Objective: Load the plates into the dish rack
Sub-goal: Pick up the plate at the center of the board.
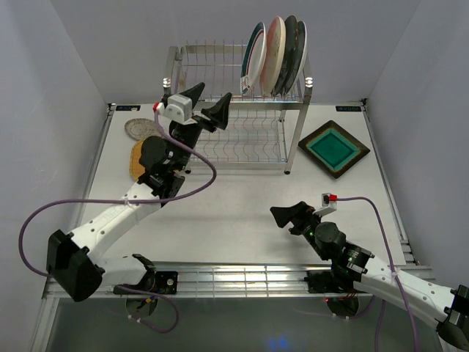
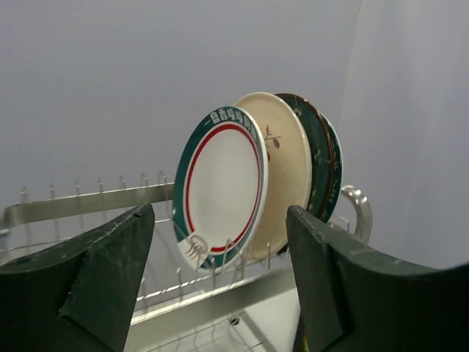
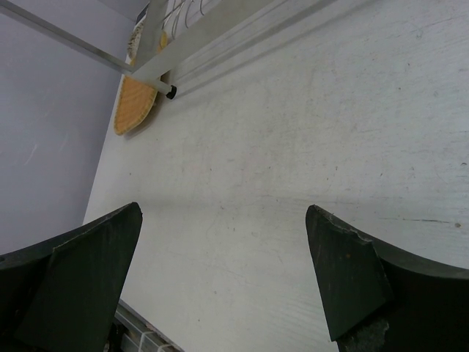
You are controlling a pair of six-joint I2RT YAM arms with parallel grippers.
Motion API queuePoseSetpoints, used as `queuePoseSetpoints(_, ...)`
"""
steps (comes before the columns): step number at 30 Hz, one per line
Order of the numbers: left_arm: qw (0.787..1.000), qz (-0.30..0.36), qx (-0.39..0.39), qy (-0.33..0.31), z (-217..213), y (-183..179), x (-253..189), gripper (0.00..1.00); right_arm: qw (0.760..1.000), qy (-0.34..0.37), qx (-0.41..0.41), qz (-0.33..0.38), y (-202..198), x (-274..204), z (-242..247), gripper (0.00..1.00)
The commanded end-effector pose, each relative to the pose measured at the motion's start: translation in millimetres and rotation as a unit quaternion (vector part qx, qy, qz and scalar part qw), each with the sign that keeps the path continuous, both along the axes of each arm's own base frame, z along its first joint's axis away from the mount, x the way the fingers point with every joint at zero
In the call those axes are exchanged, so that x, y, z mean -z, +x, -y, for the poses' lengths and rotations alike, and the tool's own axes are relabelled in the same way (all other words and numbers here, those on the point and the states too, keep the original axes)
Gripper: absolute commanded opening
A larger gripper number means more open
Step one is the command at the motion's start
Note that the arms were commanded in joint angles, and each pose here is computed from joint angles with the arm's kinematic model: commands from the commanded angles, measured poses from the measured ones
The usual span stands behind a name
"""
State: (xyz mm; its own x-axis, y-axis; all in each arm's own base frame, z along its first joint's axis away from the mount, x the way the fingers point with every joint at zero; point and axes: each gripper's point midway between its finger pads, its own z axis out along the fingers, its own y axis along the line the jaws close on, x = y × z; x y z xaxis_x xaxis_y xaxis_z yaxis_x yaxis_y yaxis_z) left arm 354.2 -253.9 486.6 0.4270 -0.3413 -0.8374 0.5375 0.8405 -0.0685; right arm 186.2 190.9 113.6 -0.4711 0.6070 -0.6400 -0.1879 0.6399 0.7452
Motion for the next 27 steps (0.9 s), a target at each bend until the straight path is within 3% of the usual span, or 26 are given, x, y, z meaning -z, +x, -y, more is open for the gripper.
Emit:
queuePoseSetpoints(1,0.998,0.039,-0.043,0.02,-35.0,-30.6,-0.2,0.84,1.0,-0.004,-0.005,0.001,-2.6,9.0,0.9,0.98)
queuePoseSetpoints(3,0.995,0.056,-0.073,0.026,-58.0,-47.3,-0.5,0.89,1.0,-0.01,-0.007,0.0,-3.3,9.8,1.5,0.98)
queuePoseSetpoints(7,0.989,0.057,-0.099,0.094,-78.4,-67.1,53.9,0.93,1.0,-0.019,-0.012,-0.002,-4.8,8.8,1.3,0.98)
queuePoseSetpoints(9,0.985,0.073,-0.114,0.107,-93.7,-83.0,60.7,0.98,0.999,-0.03,-0.017,-0.008,-6.4,11.3,1.6,0.98)
queuePoseSetpoints(12,0.979,0.074,-0.127,0.143,-105.5,-95.3,95.6,0.98,0.999,-0.037,-0.027,-0.011,-8.7,10.0,-0.8,0.98)
queuePoseSetpoints(19,0.956,0.057,-0.148,0.247,-114.2,-98.1,166.1,0.98,0.997,-0.054,-0.034,-0.04,-12.1,8.8,-3.3,0.98)
queuePoseSetpoints(27,0.935,-0.01,-0.176,0.307,-123.5,-82.8,229.3,0.98,0.992,-0.113,0.001,-0.05,0.3,-9.5,5.2,0.98)
